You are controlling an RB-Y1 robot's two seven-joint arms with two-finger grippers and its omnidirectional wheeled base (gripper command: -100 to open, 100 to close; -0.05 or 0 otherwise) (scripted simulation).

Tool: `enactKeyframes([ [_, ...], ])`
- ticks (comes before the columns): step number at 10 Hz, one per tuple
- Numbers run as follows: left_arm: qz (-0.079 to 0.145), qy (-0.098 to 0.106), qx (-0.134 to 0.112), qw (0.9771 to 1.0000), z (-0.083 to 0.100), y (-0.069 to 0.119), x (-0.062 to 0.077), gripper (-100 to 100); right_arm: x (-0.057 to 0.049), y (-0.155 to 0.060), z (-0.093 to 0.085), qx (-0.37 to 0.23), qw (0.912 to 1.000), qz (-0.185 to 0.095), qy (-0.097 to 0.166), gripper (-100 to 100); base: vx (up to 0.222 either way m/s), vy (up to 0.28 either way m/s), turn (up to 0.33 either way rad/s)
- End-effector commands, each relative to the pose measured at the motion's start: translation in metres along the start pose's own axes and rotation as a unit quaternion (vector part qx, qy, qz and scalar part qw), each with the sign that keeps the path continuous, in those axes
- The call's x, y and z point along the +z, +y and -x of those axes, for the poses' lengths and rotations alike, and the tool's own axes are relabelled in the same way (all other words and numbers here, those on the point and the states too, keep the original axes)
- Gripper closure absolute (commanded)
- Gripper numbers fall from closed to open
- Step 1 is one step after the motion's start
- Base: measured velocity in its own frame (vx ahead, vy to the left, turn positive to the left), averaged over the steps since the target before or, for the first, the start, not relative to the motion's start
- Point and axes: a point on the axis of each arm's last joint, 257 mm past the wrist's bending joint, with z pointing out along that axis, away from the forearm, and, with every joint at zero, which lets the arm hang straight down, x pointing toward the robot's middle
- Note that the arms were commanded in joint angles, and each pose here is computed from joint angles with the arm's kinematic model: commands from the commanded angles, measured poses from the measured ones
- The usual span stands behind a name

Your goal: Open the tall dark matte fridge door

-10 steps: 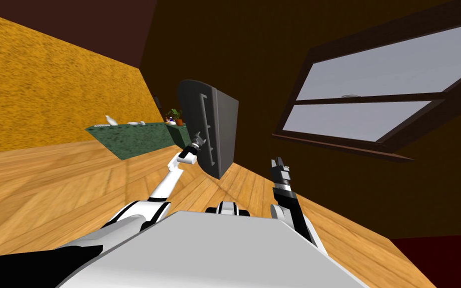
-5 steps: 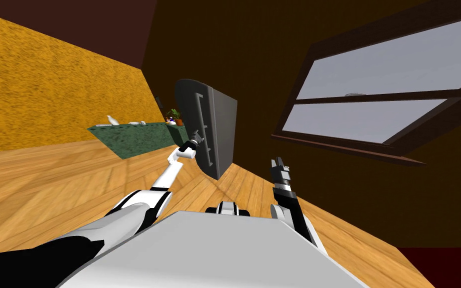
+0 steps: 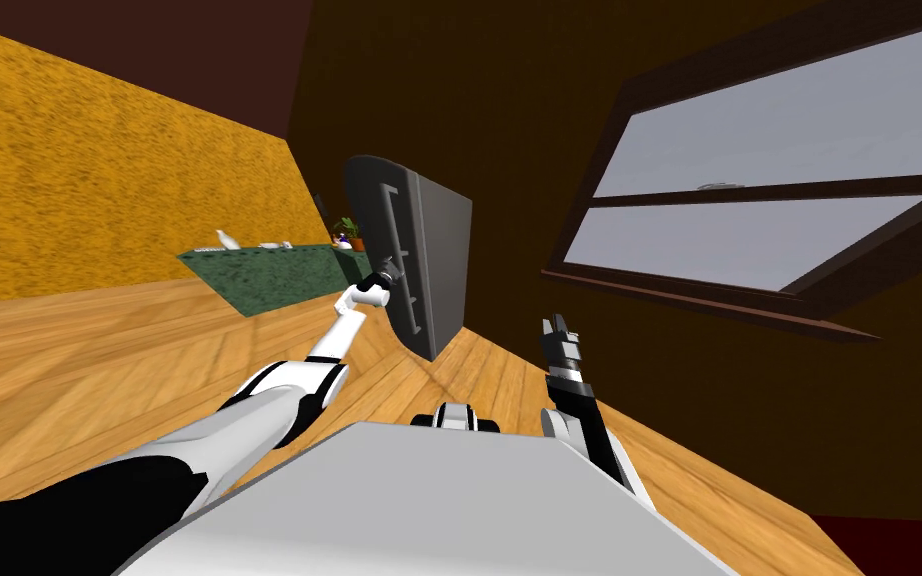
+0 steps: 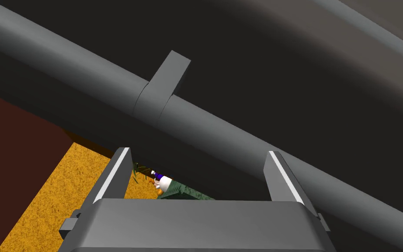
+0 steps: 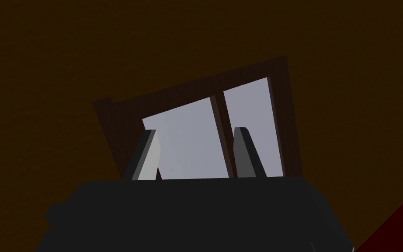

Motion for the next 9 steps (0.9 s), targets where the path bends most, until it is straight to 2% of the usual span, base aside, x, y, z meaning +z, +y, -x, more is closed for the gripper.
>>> enactKeyframes([
  [1, 0.01, -0.03, -0.019, 0.9993, 0.019, -0.012, 0.013, -100, 0.0, 0.0, 0.0, 0.0, 1.0, 0.0, 0.0, 0, 0.041, -0.081, 0.037],
  [2, 0.013, -0.046, -0.031, 0.9984, 0.03, -0.021, 0.019, -100, 0.0, 0.0, 0.0, 0.0, 1.0, 0.0, 0.0, 0, 0.068, -0.119, 0.051],
  [3, 0.02, -0.055, -0.033, 0.9978, 0.036, -0.015, 0.021, -100, 0.0, 0.0, 0.0, 0.0, 1.0, 0.0, 0.0, 0, 0.04, -0.116, 0.035],
  [4, 0.021, -0.069, -0.045, 0.9964, 0.044, -0.027, 0.026, -100, 0.0, 0.0, 0.0, 0.0, 1.0, 0.0, 0.0, 0, 0.016, -0.134, 0.048],
  [5, 0.025, -0.074, -0.047, 0.9959, 0.048, -0.024, 0.028, -100, 0.0, 0.0, 0.0, 0.0, 1.0, 0.0, 0.0, 0, 0.022, -0.09, 0.011],
  [6, 0.026, -0.089, -0.06, 0.9939, 0.055, -0.036, 0.033, -100, 0.0, 0.0, 0.0, 0.0, 1.0, 0.0, 0.0, 0, 0.039, -0.084, 0.019],
  [7, 0.029, -0.093, -0.061, 0.9934, 0.059, -0.033, 0.033, -100, 0.0, 0.0, 0.0, 0.0, 1.0, 0.0, 0.0, 0, 0.036, -0.067, 0.028],
  [8, 0.027, -0.104, -0.074, 0.9914, 0.063, -0.047, 0.037, -100, 0.0, 0.0, 0.0, 0.0, 1.0, 0.0, 0.0, 0, 0.042, -0.097, 0.039],
  [9, 0.032, -0.11, -0.075, 0.9905, 0.069, -0.042, 0.037, -100, 0.0, 0.0, 0.0, 0.0, 1.0, 0.0, 0.0, 0, 0.033, -0.078, 0.021],
])
